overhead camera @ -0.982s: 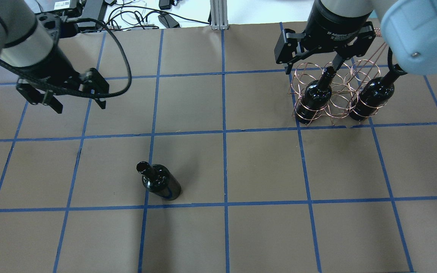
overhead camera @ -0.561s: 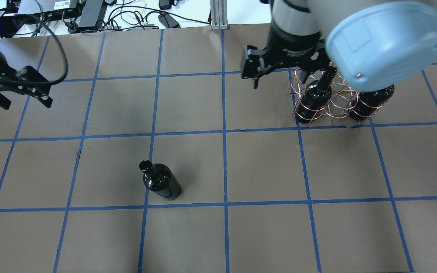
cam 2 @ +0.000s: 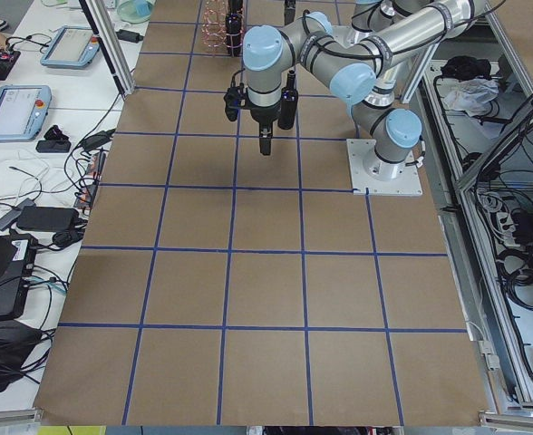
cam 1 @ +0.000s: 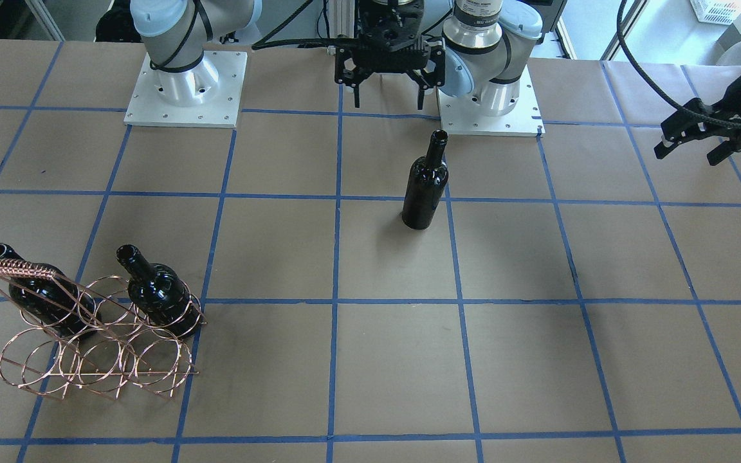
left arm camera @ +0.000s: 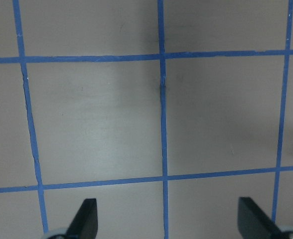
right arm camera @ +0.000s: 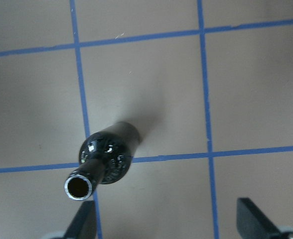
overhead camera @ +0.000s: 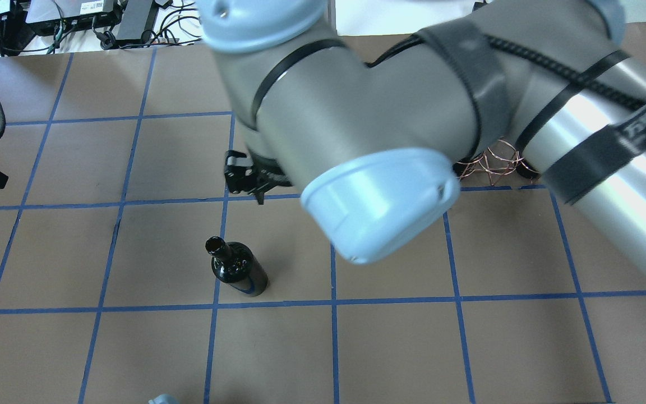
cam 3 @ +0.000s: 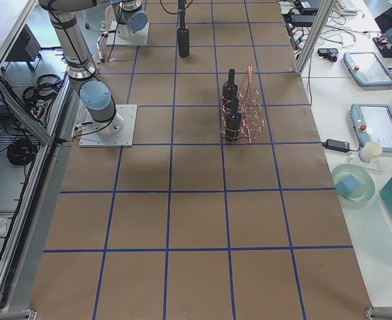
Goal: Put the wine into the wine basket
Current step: 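Reach the right gripper to the standing bottle and grasp its neck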
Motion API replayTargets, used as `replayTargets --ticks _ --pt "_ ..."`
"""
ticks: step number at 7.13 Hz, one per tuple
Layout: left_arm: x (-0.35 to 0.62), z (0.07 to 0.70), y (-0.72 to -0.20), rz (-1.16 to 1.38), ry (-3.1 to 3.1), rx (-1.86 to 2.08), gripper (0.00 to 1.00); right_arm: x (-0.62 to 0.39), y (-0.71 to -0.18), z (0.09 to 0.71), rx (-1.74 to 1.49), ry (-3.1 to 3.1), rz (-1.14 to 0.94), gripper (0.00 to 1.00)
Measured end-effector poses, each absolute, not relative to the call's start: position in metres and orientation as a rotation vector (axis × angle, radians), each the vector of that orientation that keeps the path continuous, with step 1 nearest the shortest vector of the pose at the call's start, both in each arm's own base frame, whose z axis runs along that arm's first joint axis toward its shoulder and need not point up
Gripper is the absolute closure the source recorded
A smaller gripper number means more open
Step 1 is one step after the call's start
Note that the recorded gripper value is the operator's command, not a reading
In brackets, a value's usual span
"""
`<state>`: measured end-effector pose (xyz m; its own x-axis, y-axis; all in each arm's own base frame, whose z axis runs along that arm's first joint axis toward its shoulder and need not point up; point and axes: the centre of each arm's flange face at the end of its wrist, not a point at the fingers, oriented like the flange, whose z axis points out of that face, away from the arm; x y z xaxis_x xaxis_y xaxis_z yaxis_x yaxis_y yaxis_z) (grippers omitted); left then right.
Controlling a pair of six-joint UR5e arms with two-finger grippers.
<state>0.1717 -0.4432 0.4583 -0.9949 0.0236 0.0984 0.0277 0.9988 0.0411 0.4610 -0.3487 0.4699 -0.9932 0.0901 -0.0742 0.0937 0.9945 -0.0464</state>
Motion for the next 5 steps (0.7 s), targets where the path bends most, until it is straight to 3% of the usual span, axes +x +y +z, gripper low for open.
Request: replayTargets --ticks 5 --pt "0.18 0.458 -0.444 -0.04 -3.068 -0.06 0.0 0.527 -0.342 0.392 0.186 3.086 -0.007 0.0"
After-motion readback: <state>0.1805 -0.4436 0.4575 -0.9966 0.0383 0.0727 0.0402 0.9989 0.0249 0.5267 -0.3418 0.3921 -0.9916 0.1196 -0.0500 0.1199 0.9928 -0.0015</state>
